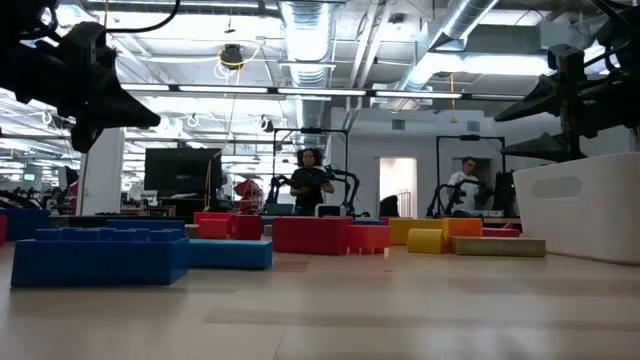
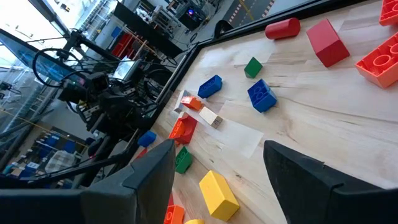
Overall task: Sort blocks by size
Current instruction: Put the yellow block into the white bin
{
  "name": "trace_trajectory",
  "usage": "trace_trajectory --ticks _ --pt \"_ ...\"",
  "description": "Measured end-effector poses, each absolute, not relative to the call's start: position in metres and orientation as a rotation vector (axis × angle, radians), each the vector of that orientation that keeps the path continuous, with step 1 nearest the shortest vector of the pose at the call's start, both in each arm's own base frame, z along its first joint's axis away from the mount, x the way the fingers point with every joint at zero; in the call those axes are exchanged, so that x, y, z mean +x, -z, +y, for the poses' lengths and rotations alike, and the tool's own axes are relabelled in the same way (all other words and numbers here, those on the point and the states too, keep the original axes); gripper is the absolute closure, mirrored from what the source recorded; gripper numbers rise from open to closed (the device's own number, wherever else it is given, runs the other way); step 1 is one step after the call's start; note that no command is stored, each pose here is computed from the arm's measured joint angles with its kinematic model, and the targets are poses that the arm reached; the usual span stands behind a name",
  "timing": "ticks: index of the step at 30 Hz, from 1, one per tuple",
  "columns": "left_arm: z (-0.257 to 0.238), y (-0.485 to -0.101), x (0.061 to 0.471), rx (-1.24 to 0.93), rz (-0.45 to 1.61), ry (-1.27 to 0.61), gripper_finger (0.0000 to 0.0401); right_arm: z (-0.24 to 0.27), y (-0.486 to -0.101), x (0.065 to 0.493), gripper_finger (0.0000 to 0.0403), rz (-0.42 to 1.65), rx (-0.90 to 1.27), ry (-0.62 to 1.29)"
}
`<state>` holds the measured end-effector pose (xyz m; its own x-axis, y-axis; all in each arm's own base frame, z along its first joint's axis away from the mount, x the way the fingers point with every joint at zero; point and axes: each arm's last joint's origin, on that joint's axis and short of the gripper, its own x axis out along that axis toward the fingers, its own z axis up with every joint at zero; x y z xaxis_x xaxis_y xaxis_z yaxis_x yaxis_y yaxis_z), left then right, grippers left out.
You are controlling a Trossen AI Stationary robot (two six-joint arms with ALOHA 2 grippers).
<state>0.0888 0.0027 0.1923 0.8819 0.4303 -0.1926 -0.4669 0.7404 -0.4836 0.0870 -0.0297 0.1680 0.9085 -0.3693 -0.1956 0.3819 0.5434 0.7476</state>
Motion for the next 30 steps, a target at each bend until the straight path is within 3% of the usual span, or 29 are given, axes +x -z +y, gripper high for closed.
trace_trajectory --ticks 15,24,30 --pt "0.003 -0.192 0.089 -0.498 0.079 -0.500 0.0399 -0.034 -0.168 0.086 0.0132 -0.010 0.888 0.489" --pt "0.003 -0.192 0.089 -0.507 0.076 -0.503 0.0399 -0.033 -0.170 0.090 0.0132 0.086 0.680 0.430" --pt "0.003 -0.192 0.089 -0.370 0.113 -0.496 0.0399 -0.034 -0.178 0.099 0.0132 0.053 0.508 0.388"
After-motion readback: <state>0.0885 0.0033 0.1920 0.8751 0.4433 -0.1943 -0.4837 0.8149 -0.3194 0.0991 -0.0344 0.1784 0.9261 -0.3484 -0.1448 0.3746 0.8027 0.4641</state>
